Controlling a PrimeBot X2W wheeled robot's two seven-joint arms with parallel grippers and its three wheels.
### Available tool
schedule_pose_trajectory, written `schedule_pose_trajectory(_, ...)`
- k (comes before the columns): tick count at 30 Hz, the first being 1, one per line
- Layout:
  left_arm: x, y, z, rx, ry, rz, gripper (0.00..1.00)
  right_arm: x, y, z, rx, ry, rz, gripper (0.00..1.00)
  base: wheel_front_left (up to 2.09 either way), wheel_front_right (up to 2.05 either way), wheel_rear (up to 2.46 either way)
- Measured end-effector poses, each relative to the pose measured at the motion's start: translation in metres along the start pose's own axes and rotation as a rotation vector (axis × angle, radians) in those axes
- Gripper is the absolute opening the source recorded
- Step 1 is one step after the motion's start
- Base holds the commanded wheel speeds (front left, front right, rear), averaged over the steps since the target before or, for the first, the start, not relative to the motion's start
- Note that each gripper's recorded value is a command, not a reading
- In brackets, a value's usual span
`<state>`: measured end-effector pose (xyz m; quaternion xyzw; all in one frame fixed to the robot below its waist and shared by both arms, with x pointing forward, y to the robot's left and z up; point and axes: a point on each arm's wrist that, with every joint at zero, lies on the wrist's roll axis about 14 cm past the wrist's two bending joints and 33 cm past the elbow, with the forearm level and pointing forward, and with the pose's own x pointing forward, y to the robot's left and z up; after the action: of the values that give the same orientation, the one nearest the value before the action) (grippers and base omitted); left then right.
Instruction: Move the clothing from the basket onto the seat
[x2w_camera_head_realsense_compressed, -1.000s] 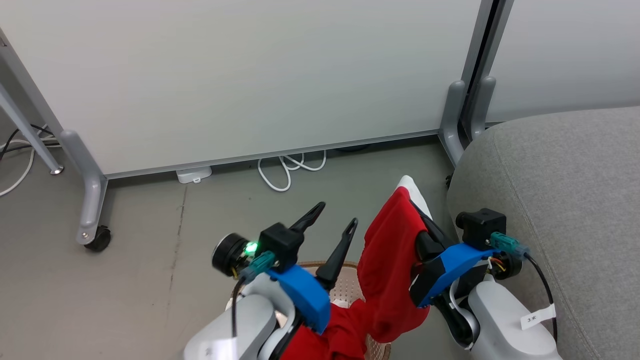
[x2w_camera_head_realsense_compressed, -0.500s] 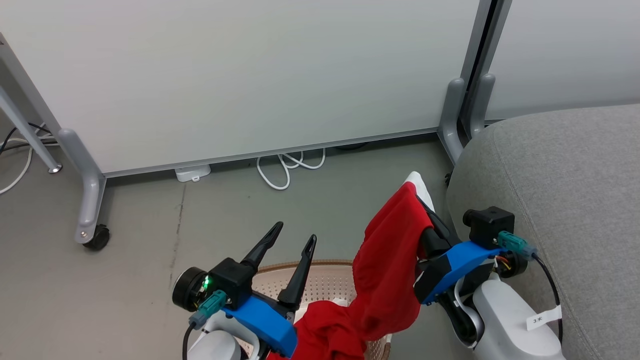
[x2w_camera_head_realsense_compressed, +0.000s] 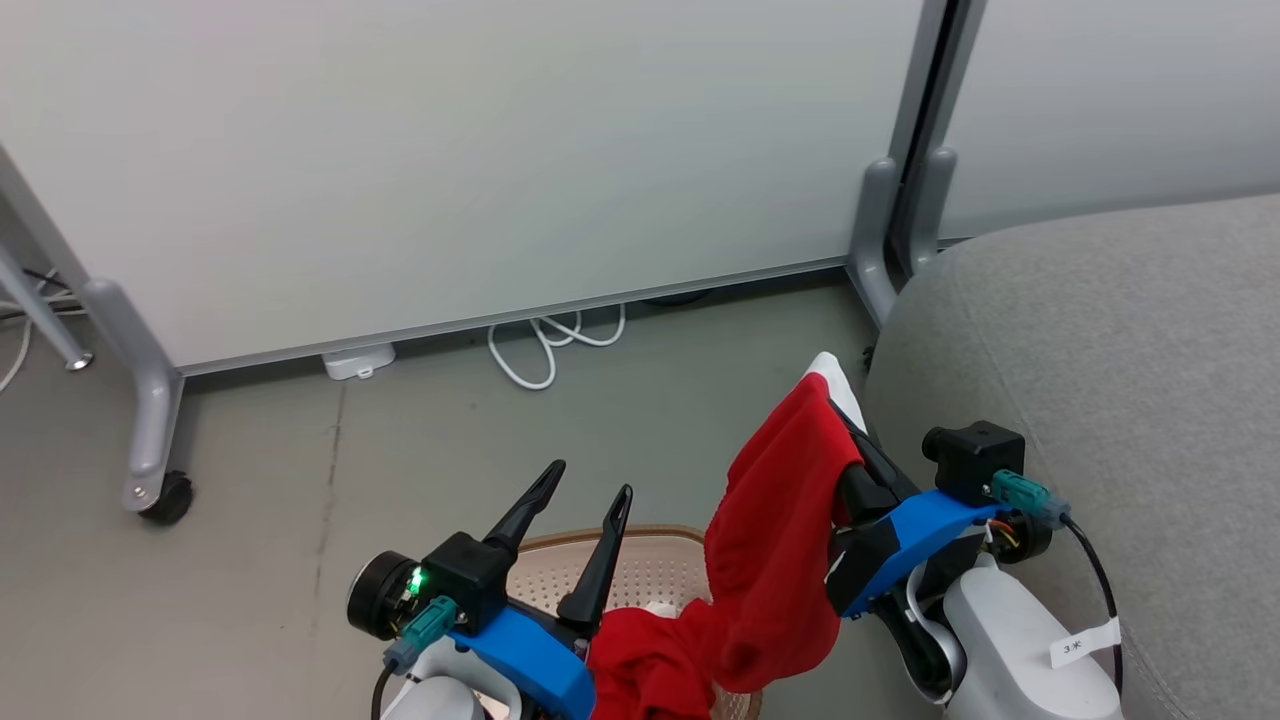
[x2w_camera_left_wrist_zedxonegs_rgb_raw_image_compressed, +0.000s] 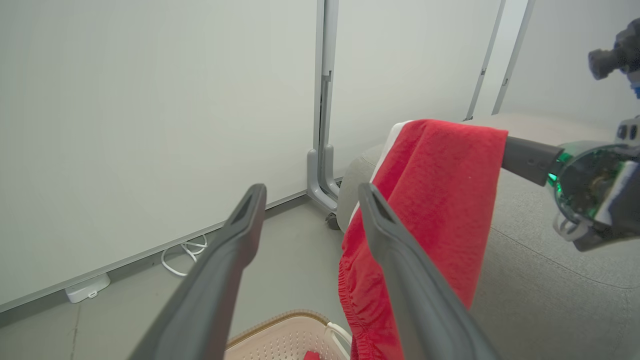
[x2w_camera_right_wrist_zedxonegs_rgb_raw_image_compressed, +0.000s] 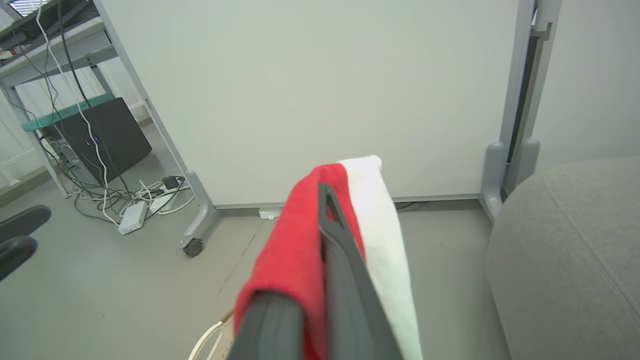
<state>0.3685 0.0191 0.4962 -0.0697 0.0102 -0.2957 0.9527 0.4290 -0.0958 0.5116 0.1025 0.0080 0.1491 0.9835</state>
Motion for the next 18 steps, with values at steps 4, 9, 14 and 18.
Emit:
schedule_pose_trajectory(4,0.005,-0.007,-0.005,-0.001,0.014,-0.025,1.00,-0.007,-0.010,0.001,0.000,-0.004,-0.029,0.00,0.00,0.00,0.00)
schedule_pose_trajectory(9,0.016,-0.022,-0.010,-0.004,0.028,-0.081,1.00,-0.020,-0.029,0.004,-0.001,-0.011,-0.084,0.00,0.00,0.00,0.00)
schedule_pose_trajectory(14,0.028,-0.045,-0.017,-0.011,0.048,-0.161,1.00,-0.037,-0.052,0.007,-0.001,-0.020,-0.157,0.00,0.00,0.00,0.00)
schedule_pose_trajectory(18,0.038,-0.065,-0.022,-0.016,0.061,-0.232,1.00,-0.053,-0.074,0.009,0.000,-0.028,-0.226,0.00,0.00,0.00,0.00)
